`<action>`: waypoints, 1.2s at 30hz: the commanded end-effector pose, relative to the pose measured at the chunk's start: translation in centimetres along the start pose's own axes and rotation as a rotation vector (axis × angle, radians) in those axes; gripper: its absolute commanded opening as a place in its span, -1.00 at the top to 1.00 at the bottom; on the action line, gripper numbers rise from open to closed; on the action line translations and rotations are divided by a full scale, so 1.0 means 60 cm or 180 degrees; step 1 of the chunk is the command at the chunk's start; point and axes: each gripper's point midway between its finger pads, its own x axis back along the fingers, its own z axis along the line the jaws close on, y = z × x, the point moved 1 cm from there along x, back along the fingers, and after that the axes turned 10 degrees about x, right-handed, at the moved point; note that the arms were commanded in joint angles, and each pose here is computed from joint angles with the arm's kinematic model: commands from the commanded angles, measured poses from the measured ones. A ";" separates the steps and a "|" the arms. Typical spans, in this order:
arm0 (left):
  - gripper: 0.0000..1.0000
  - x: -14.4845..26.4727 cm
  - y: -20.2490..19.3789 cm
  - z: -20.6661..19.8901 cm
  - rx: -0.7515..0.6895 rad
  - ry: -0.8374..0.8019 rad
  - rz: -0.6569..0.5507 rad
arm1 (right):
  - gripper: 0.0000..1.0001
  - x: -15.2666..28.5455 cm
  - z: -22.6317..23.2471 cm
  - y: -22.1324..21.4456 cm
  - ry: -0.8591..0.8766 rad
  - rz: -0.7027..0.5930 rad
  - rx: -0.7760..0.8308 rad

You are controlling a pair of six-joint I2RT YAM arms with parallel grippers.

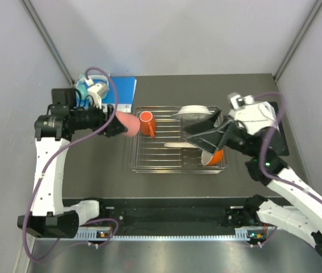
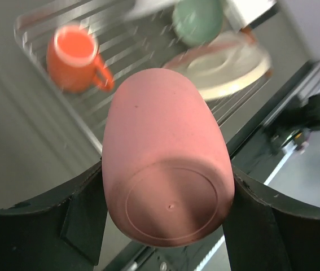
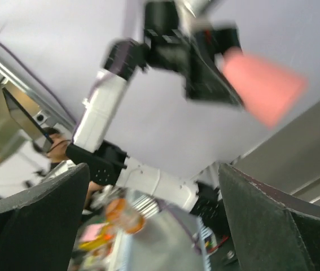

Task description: Load the mixed dishes into the dish rack

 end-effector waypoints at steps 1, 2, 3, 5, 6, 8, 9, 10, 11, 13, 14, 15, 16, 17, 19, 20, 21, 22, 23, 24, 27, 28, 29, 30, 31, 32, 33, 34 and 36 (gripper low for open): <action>1.00 -0.028 -0.066 0.045 -0.0305 0.0366 0.0383 | -0.98 0.056 0.045 0.082 -0.0600 -0.0302 0.0924; 1.00 -0.039 -0.080 0.051 -0.0288 0.0395 0.0465 | -0.99 0.065 0.063 0.103 -0.0637 -0.0394 0.1081; 1.00 -0.056 -0.090 0.040 -0.0351 0.0357 0.0543 | -0.99 0.078 0.080 0.112 -0.0637 -0.0463 0.1139; 1.00 -0.078 -0.099 0.042 -0.0327 0.0435 0.0565 | -0.99 0.094 0.081 0.119 -0.0790 -0.0516 0.1179; 1.00 -0.089 -0.104 0.037 -0.0346 0.0392 0.0598 | -0.99 0.104 0.091 0.122 -0.0782 -0.0566 0.1194; 1.00 -0.099 -0.103 0.053 -0.0306 0.0518 0.0598 | -0.99 0.116 0.084 0.122 -0.0907 -0.0614 0.1185; 1.00 -0.106 -0.104 0.060 -0.0316 0.0566 0.0644 | -0.99 0.126 0.092 0.124 -0.0896 -0.0675 0.1203; 1.00 -0.111 -0.099 0.065 -0.0353 0.0614 0.0612 | -0.99 0.130 0.087 0.121 -0.0922 -0.0697 0.1177; 1.00 -0.112 -0.095 0.075 -0.0382 0.0742 0.0580 | -0.99 0.134 0.086 0.119 -0.0951 -0.0708 0.1172; 1.00 -0.120 -0.091 0.079 -0.0387 0.0838 0.0574 | -0.99 0.143 0.084 0.119 -0.1007 -0.0748 0.1170; 1.00 -0.124 -0.091 0.085 -0.0415 0.0926 0.0583 | -0.99 0.145 0.082 0.118 -0.1028 -0.0753 0.1170; 1.00 -0.131 -0.094 0.090 -0.0390 0.0976 0.0625 | -1.00 0.148 0.080 0.116 -0.1049 -0.0758 0.1166; 1.00 -0.136 -0.096 0.093 -0.0384 0.1002 0.0639 | -0.99 0.149 0.073 0.111 -0.1077 -0.0732 0.1136; 1.00 -0.142 -0.095 0.093 -0.0384 0.1018 0.0633 | -0.99 0.149 0.071 0.109 -0.1091 -0.0731 0.1132; 1.00 -0.151 -0.103 0.101 -0.0310 0.1075 0.0693 | -0.99 0.151 0.062 0.105 -0.1151 -0.0695 0.1136; 1.00 -0.154 -0.105 0.103 -0.0289 0.1104 0.0701 | -0.99 0.151 0.060 0.106 -0.1180 -0.0697 0.1142; 1.00 -0.159 -0.105 0.105 -0.0264 0.1109 0.0697 | -0.99 0.152 0.056 0.105 -0.1205 -0.0690 0.1144; 1.00 -0.161 -0.104 0.104 -0.0262 0.1103 0.0695 | -0.99 0.152 0.053 0.103 -0.1218 -0.0681 0.1144; 1.00 -0.167 -0.108 0.104 -0.0246 0.1094 0.0732 | -0.99 0.152 0.051 0.102 -0.1233 -0.0677 0.1134; 1.00 -0.171 -0.110 0.104 -0.0238 0.1090 0.0754 | -0.99 0.152 0.048 0.100 -0.1244 -0.0671 0.1140; 1.00 -0.187 -0.119 0.102 -0.0298 0.1099 0.0844 | -0.99 0.150 0.039 0.095 -0.1271 -0.0638 0.1129; 1.00 -0.188 -0.119 0.105 -0.0318 0.1161 0.0847 | -1.00 0.150 0.035 0.093 -0.1285 -0.0627 0.1119; 1.00 -0.190 -0.120 0.105 -0.0331 0.1164 0.0856 | -0.99 0.149 0.034 0.092 -0.1292 -0.0618 0.1123; 1.00 -0.192 -0.121 0.105 -0.0237 0.1185 0.0851 | -0.99 0.150 0.032 0.091 -0.1302 -0.0613 0.1125; 1.00 -0.194 -0.123 0.105 -0.0227 0.1185 0.0860 | -0.99 0.151 0.030 0.092 -0.1325 -0.0623 0.1128; 1.00 -0.198 -0.128 0.103 -0.0225 0.1173 0.0887 | -0.99 0.152 0.028 0.091 -0.1346 -0.0619 0.1133; 1.00 -0.201 -0.137 0.104 -0.0186 0.1175 0.0933 | -0.99 0.152 0.025 0.089 -0.1363 -0.0614 0.1128; 1.00 -0.204 -0.142 0.104 -0.0166 0.1153 0.0958 | -0.99 0.152 0.019 0.086 -0.1388 -0.0598 0.1118; 1.00 -0.212 -0.161 0.105 -0.0149 0.1130 0.1058 | -0.99 0.150 0.013 0.083 -0.1412 -0.0575 0.1106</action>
